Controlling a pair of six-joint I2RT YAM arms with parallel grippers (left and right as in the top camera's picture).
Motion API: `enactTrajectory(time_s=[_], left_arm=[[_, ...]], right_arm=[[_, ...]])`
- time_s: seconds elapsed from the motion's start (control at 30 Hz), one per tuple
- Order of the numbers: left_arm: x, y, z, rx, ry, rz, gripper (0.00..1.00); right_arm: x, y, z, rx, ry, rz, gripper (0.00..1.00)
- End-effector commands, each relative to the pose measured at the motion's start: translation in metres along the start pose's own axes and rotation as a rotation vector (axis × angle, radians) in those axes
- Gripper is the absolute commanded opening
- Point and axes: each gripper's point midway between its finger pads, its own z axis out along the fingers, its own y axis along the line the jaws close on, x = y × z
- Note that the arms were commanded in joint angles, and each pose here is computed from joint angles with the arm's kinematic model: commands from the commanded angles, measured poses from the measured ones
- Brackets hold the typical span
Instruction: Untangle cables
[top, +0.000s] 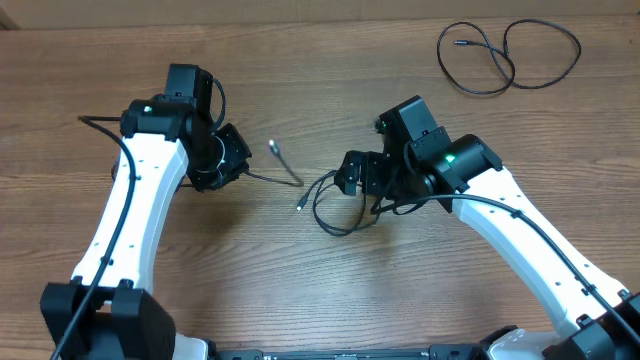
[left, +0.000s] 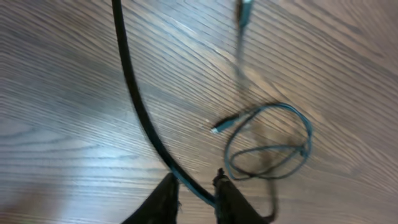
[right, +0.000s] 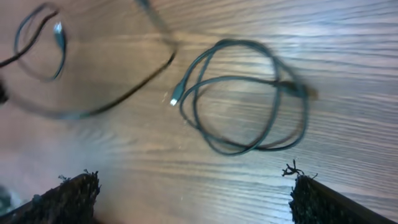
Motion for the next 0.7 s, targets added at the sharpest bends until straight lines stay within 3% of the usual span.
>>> enactTrajectory(time_s=[0.0, 0.1, 0.2, 0.27, 0.37, 0.67], left_arm=[[-0.007, 0.001, 0.004, -0.028, -0.015, 0.01, 0.29], [-0.007, 0.001, 0.006, -0.027, -0.004, 0.022, 0.39], [-0.006, 0.001, 0.006, -0.025, -0.003, 0.046, 0.57], [-0.006, 0.0, 0.006, -0.021, 0.002, 0.061, 0.83], [-0.002, -0.006, 0.005, 0.015, 0.025, 0.113, 0.99], [0.013, -0.051, -0.019, 0.256, 0.085, 0.347, 1.0]], right_arm=[[-0.002, 0.019, -0.014, -0.088, -0.01, -0.082, 1.0], [-0.003, 0.019, -0.014, -0.087, -0.011, -0.082, 1.0], [-0.003, 0.019, -0.014, -0.087, -0.011, -0.082, 1.0], [-0.003, 0.019, -0.014, -0.087, -0.011, -0.082, 1.0], [-0.003, 0.018, -0.014, -0.081, -0.014, -0.081, 1.0], [-0.012, 0.004, -0.013, -0.001, -0.058, -0.042, 1.0]])
